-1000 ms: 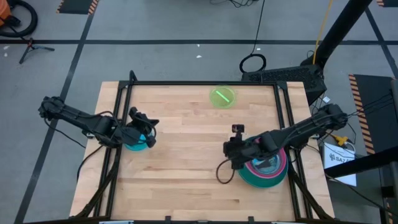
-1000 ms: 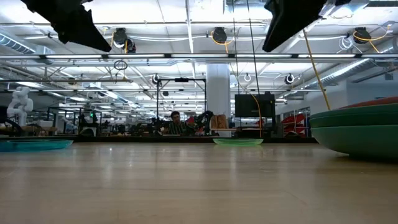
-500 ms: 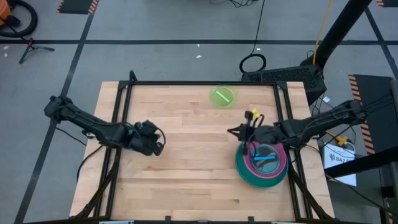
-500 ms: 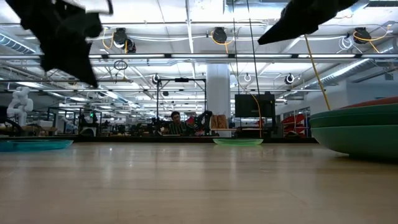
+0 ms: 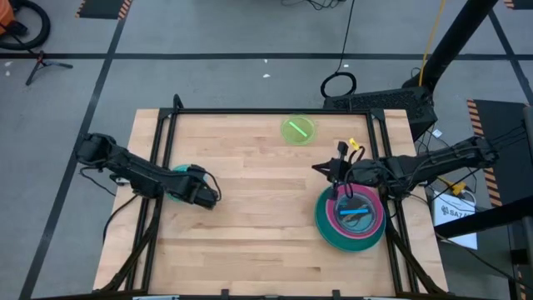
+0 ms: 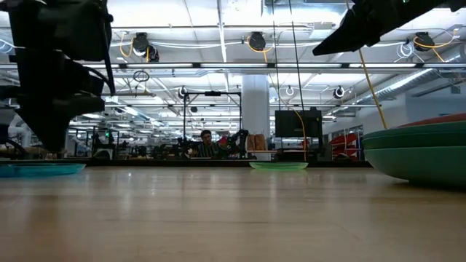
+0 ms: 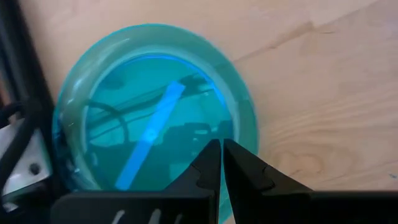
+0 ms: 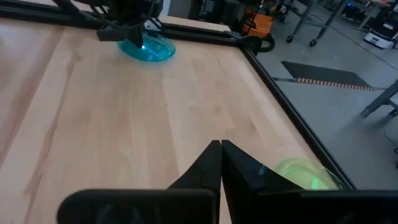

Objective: Stack plastic plates
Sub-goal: Stack the light blue plate on top of the light blue plate

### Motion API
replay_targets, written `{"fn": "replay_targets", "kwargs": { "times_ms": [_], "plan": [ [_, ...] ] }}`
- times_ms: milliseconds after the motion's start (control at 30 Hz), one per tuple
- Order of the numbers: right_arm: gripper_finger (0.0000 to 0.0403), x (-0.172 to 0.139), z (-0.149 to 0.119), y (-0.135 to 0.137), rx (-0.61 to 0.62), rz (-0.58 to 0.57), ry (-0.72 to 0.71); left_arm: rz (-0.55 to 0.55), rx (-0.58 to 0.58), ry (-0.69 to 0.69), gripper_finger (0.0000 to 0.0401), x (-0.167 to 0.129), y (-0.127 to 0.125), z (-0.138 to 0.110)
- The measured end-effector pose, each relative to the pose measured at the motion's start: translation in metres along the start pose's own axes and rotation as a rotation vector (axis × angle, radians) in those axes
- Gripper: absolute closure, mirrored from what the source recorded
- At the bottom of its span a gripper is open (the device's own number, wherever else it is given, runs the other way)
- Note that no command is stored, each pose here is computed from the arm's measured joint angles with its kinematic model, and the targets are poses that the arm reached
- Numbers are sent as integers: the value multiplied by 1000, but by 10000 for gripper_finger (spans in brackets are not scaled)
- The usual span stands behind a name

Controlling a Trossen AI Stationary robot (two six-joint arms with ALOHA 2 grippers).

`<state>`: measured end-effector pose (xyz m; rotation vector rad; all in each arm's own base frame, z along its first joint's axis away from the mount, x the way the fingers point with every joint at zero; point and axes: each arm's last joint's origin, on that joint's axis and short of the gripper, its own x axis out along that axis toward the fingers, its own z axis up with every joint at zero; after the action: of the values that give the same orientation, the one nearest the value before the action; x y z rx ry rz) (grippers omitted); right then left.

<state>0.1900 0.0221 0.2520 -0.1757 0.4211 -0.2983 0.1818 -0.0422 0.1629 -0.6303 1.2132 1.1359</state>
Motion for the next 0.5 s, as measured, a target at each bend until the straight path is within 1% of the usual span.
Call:
{"fn": "replay_targets", "kwargs": {
  "times_ms": [333, 400, 500],
  "plan": [
    [399, 1, -1, 1, -6, 1, 13, -29, -2, -8, 374, 4, -7, 4],
    [399, 1, -1, 1, -6, 1, 12, -28, 6, -4, 365, 4, -7, 4],
    [399, 1, -1, 1, -6, 1, 12, -37, 13, -2, 336, 4, -7, 4]
  ]
}}
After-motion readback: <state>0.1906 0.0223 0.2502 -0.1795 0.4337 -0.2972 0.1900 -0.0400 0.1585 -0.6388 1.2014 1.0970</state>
